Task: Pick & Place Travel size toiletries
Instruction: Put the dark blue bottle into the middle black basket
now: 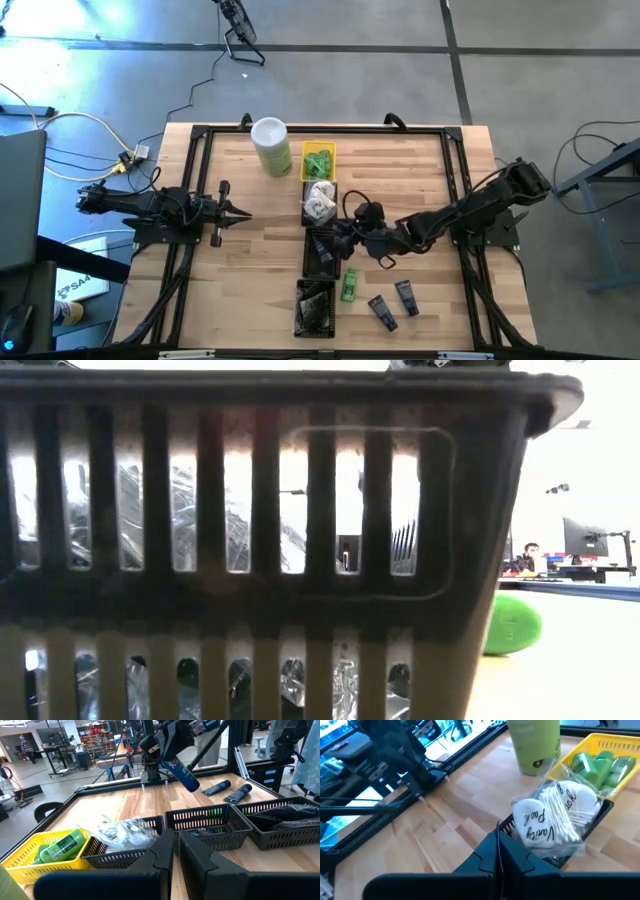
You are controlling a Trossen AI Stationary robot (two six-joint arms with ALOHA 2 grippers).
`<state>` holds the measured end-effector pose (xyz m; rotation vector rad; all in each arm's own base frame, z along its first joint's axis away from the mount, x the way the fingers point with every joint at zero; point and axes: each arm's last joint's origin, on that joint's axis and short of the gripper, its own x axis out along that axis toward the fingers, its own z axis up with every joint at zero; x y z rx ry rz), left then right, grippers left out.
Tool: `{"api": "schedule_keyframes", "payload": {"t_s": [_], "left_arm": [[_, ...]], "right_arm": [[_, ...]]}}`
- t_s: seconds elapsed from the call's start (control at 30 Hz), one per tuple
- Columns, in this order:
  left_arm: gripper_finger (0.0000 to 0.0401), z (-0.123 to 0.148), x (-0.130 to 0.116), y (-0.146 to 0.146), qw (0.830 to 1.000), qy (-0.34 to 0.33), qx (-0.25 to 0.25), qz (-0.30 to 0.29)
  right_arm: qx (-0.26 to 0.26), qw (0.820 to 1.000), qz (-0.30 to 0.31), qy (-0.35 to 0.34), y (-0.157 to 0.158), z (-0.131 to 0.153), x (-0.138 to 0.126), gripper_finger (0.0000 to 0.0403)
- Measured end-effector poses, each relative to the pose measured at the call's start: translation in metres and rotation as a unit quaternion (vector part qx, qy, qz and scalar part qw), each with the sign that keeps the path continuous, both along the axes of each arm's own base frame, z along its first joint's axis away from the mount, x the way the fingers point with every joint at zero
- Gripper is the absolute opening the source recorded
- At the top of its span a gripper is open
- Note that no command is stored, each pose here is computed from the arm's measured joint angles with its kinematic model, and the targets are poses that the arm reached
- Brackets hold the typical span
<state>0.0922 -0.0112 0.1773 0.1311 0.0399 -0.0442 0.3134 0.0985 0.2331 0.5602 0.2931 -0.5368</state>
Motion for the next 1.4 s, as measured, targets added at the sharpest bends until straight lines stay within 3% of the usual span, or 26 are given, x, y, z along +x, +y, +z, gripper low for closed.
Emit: {"api": "schedule_keyframes", "payload": {"t_s": [0.4, 1.13, 1.4], "left_arm": [[0.0024, 0.0, 0.0, 0.0, 1.0, 0.0, 0.0, 0.0], [0.0024, 0.0, 0.0, 0.0, 1.0, 0.0, 0.0, 0.0], [0.0024, 0.0, 0.0, 0.0, 1.0, 0.0, 0.0, 0.0]], "right_arm": [[0.009, 1.0, -0.001, -0.014, 0.003, -0.021, 0.018, 0.0003], [0.024, 0.999, 0.008, -0.032, 0.007, -0.021, 0.02, 0.0003], [0.032, 0.999, 0.008, -0.04, 0.016, -0.047, 0.033, 0.0003]]}}
